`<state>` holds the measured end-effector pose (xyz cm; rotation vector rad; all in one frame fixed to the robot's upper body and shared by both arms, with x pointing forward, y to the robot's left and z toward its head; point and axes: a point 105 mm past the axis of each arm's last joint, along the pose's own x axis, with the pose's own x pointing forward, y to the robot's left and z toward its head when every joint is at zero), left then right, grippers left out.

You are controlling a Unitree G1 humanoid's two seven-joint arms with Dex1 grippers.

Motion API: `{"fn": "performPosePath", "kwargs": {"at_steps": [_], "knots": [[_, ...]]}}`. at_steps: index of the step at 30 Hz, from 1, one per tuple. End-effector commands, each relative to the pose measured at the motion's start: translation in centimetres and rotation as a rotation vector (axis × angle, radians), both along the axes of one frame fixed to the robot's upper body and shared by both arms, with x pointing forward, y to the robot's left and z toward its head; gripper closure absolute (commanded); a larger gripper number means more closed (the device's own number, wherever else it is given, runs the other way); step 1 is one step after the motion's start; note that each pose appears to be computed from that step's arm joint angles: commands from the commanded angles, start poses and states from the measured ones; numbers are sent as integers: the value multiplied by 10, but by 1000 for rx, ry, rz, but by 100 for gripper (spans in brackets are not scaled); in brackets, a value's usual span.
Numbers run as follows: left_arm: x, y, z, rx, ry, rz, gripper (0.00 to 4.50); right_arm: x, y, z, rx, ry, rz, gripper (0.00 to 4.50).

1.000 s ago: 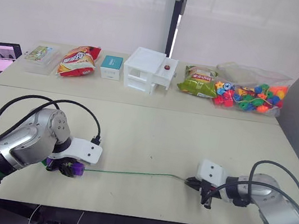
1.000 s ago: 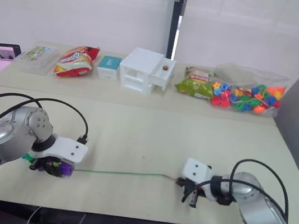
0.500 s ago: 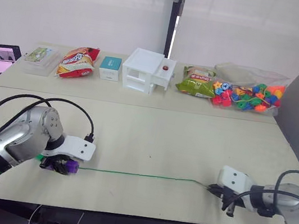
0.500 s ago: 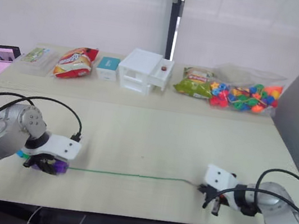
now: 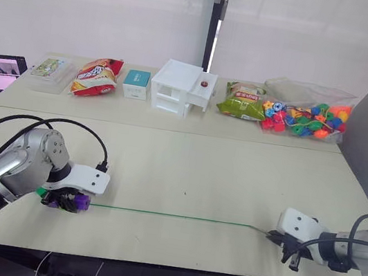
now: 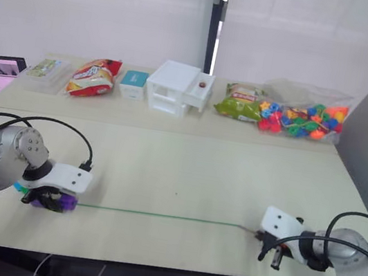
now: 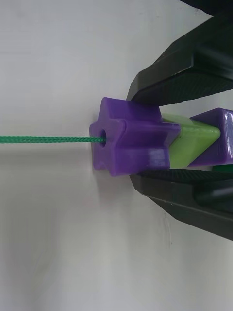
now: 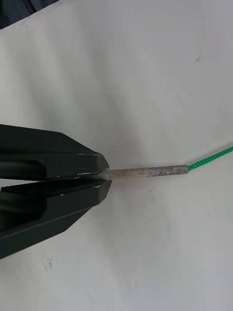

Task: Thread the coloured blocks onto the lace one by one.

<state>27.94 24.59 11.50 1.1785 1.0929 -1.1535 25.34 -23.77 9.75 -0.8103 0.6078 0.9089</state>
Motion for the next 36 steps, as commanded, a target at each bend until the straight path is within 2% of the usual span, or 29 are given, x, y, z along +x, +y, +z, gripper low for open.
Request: {"fn": "performPosePath", "kwargs": {"at_steps": [1, 10, 24, 27, 29, 32, 35, 36], "knots": [[4, 21, -5, 65, -38, 68, 315, 4, -16, 1, -64, -14, -43, 450], [-2, 16, -8, 44, -29, 58, 315, 6, -17, 3, -71, -14, -33, 450], [-13, 0, -11, -15, -8, 36, 315, 8, 48, -23, 76, 32, 54, 450], [-12, -2, -9, -31, -28, 20, 315, 11, 50, -28, 90, 33, 50, 360], [-13, -4, -6, -41, -34, 8, 213, 13, 48, -30, 84, 28, 46, 291], [-13, -7, 2, -77, -53, 12, 116, 15, 45, -28, 96, 16, 32, 187], [-16, -3, 28, -166, -94, 61, 11, 14, 38, 0, 201, -45, 10, 80], [-19, -1, 36, -201, -104, 79, 0, 12, 34, 9, 238, -59, 0, 52]]}}
